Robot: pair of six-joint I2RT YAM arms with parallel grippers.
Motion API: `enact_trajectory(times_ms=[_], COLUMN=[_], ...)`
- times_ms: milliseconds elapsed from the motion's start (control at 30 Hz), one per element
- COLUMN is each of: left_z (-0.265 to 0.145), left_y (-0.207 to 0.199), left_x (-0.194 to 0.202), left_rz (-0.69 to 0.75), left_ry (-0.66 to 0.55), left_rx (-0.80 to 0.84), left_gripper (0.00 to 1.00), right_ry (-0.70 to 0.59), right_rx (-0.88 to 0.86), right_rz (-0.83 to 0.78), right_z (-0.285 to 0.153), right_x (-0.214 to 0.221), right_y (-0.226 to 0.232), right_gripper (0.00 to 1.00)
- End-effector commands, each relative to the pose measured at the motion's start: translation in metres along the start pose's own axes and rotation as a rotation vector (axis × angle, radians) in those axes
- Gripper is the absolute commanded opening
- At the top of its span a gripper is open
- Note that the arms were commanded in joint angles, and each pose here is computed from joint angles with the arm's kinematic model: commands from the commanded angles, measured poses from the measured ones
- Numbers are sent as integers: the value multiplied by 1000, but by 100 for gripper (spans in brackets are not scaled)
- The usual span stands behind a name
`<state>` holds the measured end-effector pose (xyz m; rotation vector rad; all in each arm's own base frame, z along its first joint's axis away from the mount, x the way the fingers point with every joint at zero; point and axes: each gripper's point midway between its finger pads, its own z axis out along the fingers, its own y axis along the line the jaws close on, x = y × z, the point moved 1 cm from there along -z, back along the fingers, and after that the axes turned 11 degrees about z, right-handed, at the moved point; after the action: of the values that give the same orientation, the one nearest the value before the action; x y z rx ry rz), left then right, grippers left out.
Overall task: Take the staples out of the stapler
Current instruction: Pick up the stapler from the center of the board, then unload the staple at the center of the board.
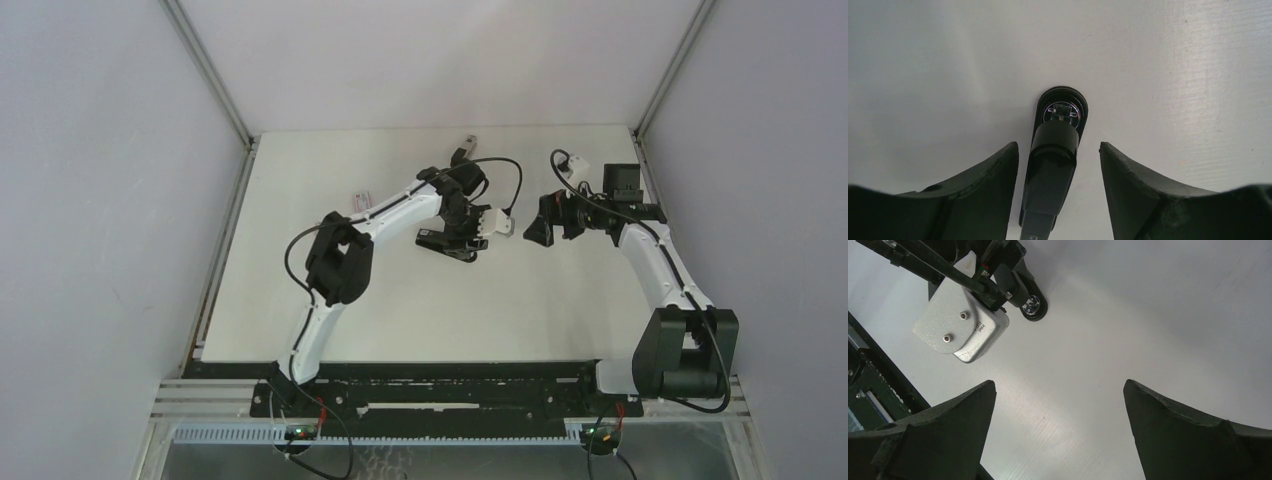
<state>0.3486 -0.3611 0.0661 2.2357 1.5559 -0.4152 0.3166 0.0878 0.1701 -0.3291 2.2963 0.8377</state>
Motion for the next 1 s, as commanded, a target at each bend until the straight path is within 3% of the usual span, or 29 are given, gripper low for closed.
enact_trajectory(times_ms=[0, 167, 300, 500, 767, 967], left_z=[-4, -2, -7, -25, -64, -81], left_y=[12, 10, 16, 31, 50, 48], left_x=[-13, -12, -17, -29, -48, -58], left_rz=[9, 2, -14, -82, -188, -253], left_ry=[-18, -17, -31, -64, -142, -207], left_rx=[-38, -35, -69, -173, -338, -338], left_gripper=[64, 52, 29, 7, 5, 5], right_ry=[-27, -21, -17, -17, 3, 36], right_rx=[-5, -4, -4, -15, -83, -153], right_rz=[-17, -13, -5, 33, 146, 242], right_z=[2, 3, 4, 6, 20, 37], right_x=[-8, -7, -6, -6, -6, -10], right_y=[3, 1, 0, -1, 10, 19], right_gripper=[100, 100, 100, 100, 100, 96])
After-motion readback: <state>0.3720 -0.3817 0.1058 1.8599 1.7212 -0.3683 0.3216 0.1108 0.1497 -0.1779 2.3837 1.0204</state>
